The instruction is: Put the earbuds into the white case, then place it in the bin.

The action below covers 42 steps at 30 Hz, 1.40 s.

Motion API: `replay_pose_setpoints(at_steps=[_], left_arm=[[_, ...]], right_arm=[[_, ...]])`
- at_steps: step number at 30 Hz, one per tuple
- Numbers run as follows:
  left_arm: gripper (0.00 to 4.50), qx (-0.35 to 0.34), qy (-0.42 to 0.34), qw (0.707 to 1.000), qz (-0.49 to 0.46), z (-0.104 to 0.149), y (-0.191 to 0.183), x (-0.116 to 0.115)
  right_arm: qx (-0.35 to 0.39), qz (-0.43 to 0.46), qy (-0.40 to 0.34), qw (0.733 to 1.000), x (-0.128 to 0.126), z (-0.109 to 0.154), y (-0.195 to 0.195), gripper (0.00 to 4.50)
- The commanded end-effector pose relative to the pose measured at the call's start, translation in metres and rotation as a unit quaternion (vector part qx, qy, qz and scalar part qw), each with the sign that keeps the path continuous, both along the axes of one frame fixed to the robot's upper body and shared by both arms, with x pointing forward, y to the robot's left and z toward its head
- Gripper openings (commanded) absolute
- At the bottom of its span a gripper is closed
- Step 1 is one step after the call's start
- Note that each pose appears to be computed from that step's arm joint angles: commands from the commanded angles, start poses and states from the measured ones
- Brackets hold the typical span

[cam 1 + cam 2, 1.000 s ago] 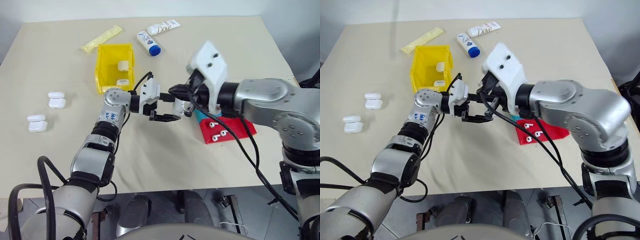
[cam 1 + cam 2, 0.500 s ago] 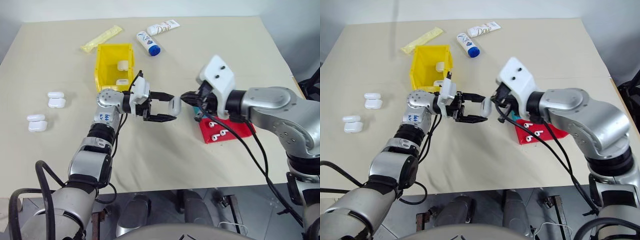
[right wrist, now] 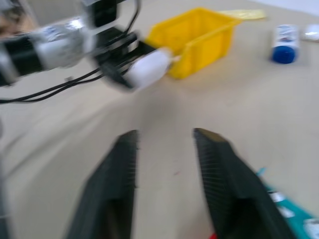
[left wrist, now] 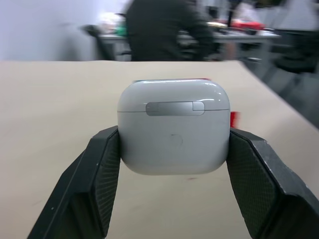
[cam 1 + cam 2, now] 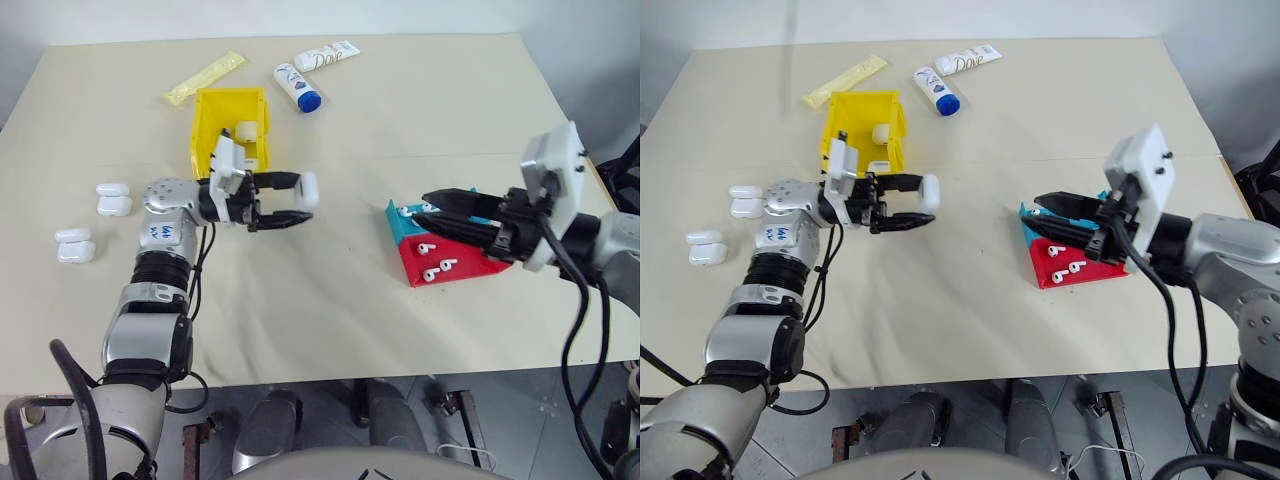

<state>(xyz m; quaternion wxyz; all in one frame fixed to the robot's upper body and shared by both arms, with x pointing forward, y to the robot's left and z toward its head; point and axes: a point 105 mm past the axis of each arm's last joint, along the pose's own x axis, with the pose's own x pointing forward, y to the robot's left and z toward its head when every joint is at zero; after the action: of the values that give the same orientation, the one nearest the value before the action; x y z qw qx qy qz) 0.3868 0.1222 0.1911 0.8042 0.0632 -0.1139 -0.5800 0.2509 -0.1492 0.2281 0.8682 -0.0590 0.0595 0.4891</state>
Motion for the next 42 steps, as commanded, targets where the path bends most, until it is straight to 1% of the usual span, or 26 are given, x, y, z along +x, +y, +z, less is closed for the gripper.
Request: replay_pose_setpoints(at_steps=[1,3,5,7,9,11,13,14,16,17,19,20,22,24,26,28,29,31,33,35,37,42], left_arm=[[2.79,-0.041,-0.052,0.99,0.126,0.034,0.018,0.026],[2.79,-0.035,-0.051,0.973,0.223,0.037,0.032,0.045],[2.79,-0.023,-0.041,0.953,0.298,0.035,0.044,0.059],[2.79,0.008,-0.018,0.929,0.369,0.028,0.058,0.072],[2.79,0.048,-0.005,0.901,0.431,0.018,0.072,0.08],[2.79,0.064,0.001,0.892,0.448,0.012,0.075,0.082],[3.51,0.063,0.014,0.899,0.433,0.009,0.071,0.082],[3.72,0.064,0.015,0.902,0.426,0.009,0.069,0.081],[4.31,0.06,-0.008,0.909,0.412,0.016,0.066,0.079],[4.45,0.049,-0.03,0.922,0.383,0.022,0.061,0.074],[4.45,0.03,-0.084,0.95,0.298,0.035,0.051,0.055],[4.45,0.03,-0.101,0.957,0.269,0.037,0.05,0.047],[4.45,0.033,-0.114,0.966,0.229,0.037,0.05,0.036],[4.45,0.016,-0.116,0.977,0.179,0.041,0.053,0.02],[4.45,0.024,-0.119,0.98,0.159,0.04,0.057,0.01],[4.45,0.056,-0.101,0.98,0.162,0.031,0.067,0.004],[4.45,0.07,-0.081,0.985,0.138,0.022,0.074,-0.008],[4.45,0.087,-0.046,0.99,0.105,0.01,0.089,-0.028],[4.45,0.1,-0.023,0.989,0.103,0.002,0.103,-0.041],[4.45,0.111,-0.013,0.987,0.117,-0.002,0.112,-0.046],[4.45,0.118,0.007,0.984,0.13,-0.009,0.123,-0.052],[4.45,0.106,0.019,0.985,0.138,-0.012,0.131,-0.06]], right_arm=[[-0.008,-0.03,-0.039,0.999,0.003,0.008,-0.01,3.19],[-0.003,-0.045,-0.045,0.998,0.006,0.006,-0.011,3.87],[0.002,-0.048,-0.049,0.998,0.007,0.006,-0.009,4.48],[0.003,-0.049,-0.052,0.997,0.007,0.005,-0.008,4.48],[0.004,-0.055,-0.054,0.997,0.007,0.006,-0.008,4.48],[0.003,-0.058,-0.055,0.997,0.007,0.005,-0.009,4.48],[0.0,-0.06,-0.054,0.997,0.006,0.005,-0.011,4.5],[-0.001,-0.062,-0.053,0.997,0.007,0.005,-0.012,4.5],[-0.002,-0.062,-0.053,0.997,0.007,0.006,-0.014,4.5],[-0.003,-0.062,-0.053,0.997,0.007,0.007,-0.015,4.5],[-0.007,-0.055,-0.05,0.997,0.007,0.007,-0.018,4.5],[-0.009,-0.051,-0.049,0.997,0.007,0.006,-0.019,4.5],[-0.011,-0.041,-0.048,0.998,0.008,0.006,-0.02,4.5],[-0.007,-0.033,-0.045,0.998,0.01,0.007,-0.023,4.5],[-0.008,-0.023,-0.043,0.999,0.01,0.006,-0.026,4.5],[-0.014,-0.008,-0.041,0.999,0.009,0.003,-0.03,4.5],[-0.004,-0.006,-0.035,0.999,0.009,0.001,-0.037,4.5],[-0.014,-0.001,-0.029,0.999,0.009,-0.011,-0.051,4.5],[-0.045,0.004,0.001,0.999,0.006,-0.029,-0.065,4.5],[-0.069,0.01,0.022,0.997,0.003,-0.042,-0.075,4.5],[-0.083,0.008,0.028,0.996,0.004,-0.049,-0.086,4.5],[-0.087,0.004,0.027,0.996,0.009,-0.053,-0.095,4.5]])
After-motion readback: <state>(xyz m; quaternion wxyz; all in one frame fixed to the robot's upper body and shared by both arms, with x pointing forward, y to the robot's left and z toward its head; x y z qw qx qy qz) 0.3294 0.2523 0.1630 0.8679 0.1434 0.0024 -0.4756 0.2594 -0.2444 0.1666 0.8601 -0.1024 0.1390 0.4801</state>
